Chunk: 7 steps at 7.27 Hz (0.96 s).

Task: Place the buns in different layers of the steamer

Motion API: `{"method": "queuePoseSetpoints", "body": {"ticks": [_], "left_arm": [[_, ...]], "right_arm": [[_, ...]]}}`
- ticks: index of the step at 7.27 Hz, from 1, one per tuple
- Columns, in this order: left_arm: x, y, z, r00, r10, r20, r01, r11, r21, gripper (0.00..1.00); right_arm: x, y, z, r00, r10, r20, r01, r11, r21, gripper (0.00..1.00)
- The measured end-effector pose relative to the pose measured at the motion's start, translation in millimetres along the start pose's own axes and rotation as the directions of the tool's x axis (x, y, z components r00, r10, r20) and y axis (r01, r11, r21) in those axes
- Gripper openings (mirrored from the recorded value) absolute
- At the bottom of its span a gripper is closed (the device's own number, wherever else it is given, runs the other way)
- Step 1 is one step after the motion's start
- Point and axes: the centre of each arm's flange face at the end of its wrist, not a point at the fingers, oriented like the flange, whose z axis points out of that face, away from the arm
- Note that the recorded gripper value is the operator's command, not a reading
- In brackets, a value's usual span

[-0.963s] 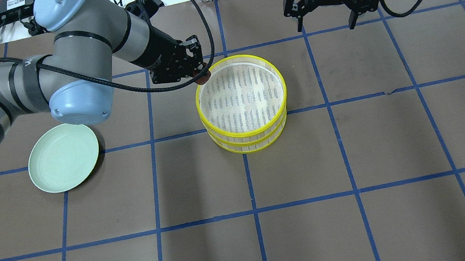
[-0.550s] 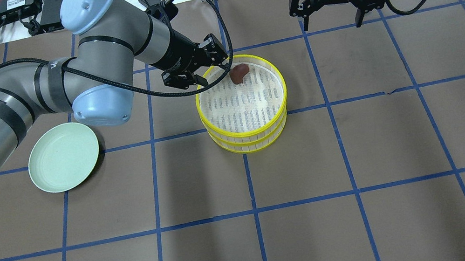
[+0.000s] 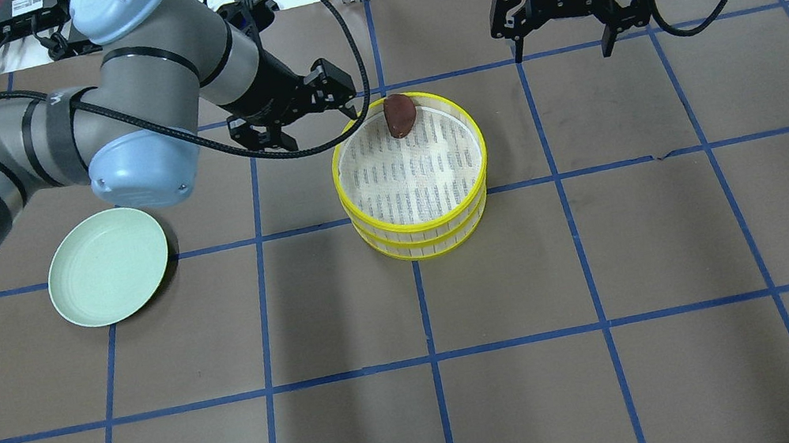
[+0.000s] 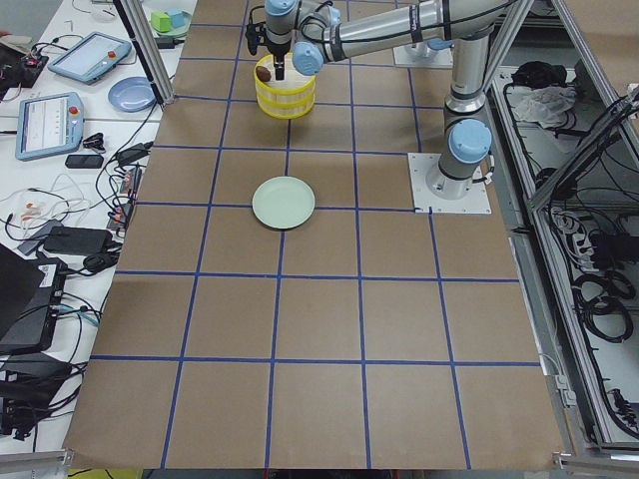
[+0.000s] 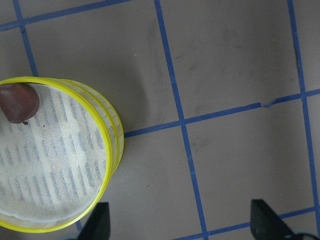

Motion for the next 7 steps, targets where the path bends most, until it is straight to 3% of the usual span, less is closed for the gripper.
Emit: {"method": "queuePoseSetpoints", "body": {"ticks": [3, 5, 7], "left_arm": [[-65.0, -15.9, -102.5, 0.979, 0.123, 0.160, -0.116, 0.992, -0.050, 1.00], [-86.7, 2.5, -149.1, 0.969, 0.127, 0.213, -0.111, 0.990, -0.085, 1.00], [-89.3, 21.4, -181.8, 0.957, 0.123, 0.261, -0.110, 0.992, -0.064, 1.00]], "right_arm": [[0.1, 2.1, 1.1, 1.000, 0.002, 0.003, -0.002, 1.000, -0.003, 1.00], [0.1, 2.3, 1.1, 1.000, 0.001, 0.004, -0.001, 1.000, -0.004, 1.00], [-0.1, 2.3, 0.7, 1.000, 0.001, 0.006, -0.001, 1.000, -0.002, 1.00]]}}
